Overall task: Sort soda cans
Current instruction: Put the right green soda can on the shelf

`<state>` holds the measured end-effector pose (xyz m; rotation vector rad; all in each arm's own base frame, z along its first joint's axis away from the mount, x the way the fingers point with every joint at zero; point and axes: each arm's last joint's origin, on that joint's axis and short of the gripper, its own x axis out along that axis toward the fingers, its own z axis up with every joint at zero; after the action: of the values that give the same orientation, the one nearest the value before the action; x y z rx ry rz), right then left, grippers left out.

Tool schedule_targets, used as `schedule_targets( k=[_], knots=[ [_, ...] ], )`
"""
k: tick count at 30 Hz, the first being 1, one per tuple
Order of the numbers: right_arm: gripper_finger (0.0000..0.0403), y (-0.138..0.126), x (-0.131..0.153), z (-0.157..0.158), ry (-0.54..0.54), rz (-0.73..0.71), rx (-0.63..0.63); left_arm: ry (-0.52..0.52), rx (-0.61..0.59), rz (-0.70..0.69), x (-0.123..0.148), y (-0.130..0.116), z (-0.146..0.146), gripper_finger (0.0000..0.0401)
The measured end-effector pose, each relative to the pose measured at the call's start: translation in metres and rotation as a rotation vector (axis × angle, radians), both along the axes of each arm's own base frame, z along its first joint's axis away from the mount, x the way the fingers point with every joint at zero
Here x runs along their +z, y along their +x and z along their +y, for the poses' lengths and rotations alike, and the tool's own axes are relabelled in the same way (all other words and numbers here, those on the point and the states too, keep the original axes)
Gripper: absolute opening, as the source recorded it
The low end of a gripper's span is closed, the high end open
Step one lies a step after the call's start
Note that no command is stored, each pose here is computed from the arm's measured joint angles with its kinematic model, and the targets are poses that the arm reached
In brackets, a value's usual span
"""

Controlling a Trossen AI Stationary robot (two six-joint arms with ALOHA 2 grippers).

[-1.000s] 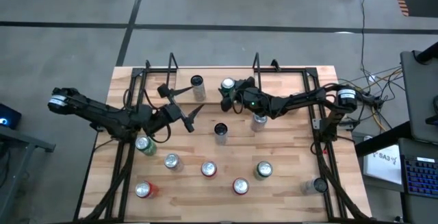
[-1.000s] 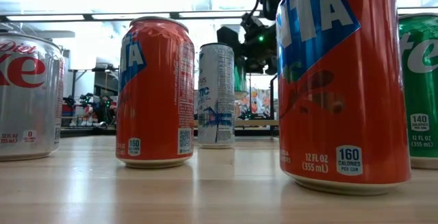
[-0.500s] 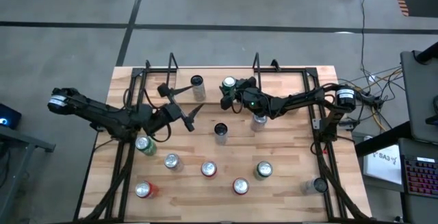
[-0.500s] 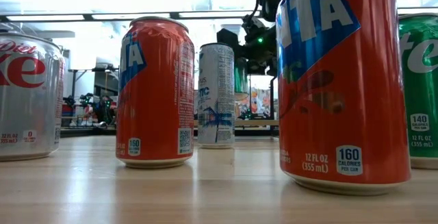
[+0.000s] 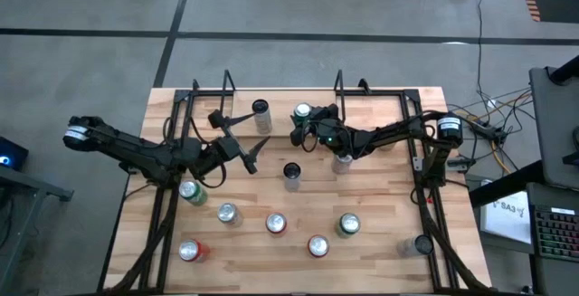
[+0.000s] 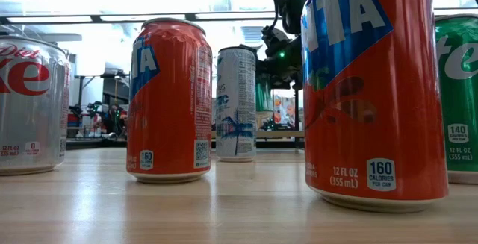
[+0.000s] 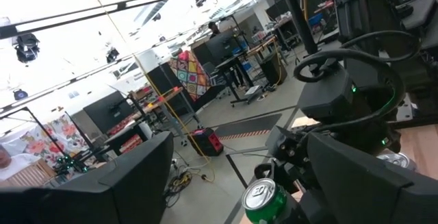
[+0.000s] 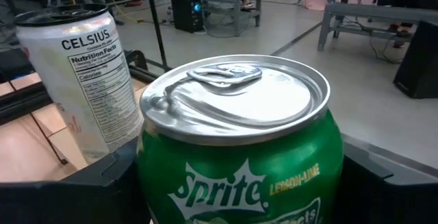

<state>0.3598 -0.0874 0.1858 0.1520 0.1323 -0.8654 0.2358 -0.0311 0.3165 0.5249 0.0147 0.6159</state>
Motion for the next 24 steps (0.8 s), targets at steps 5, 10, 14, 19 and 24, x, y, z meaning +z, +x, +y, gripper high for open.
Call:
schedule_targets(
  k=[5, 10, 14, 19, 24],
  knots=[
    [0.0293, 0.0007, -0.0031, -0.0001, 0.005, 0.005, -0.001, 0.0, 0.0, 0.0, 0.0, 0.0, 0.0001, 0.0322],
    [0.0293, 0.0002, -0.0031, -0.0022, 0.005, 0.005, -0.007, 0.0, 0.0, 0.0, 0.0, 0.0, 0.0001, 0.0322],
    [0.0293, -0.0006, -0.0035, -0.0049, 0.007, 0.008, -0.014, 0.0, 0.001, 0.0, 0.0, 0.0, 0.0003, 0.0322],
    [0.0293, -0.0013, -0.0038, -0.0074, 0.009, 0.01, -0.022, 0.0, 0.001, 0.0, 0.0, 0.0, 0.0003, 0.0322],
    [0.0293, -0.0019, -0.0039, -0.0095, 0.024, -0.007, -0.032, 0.0, 0.001, 0.0, 0.0, 0.0, 0.0003, 0.0322]
  ],
)
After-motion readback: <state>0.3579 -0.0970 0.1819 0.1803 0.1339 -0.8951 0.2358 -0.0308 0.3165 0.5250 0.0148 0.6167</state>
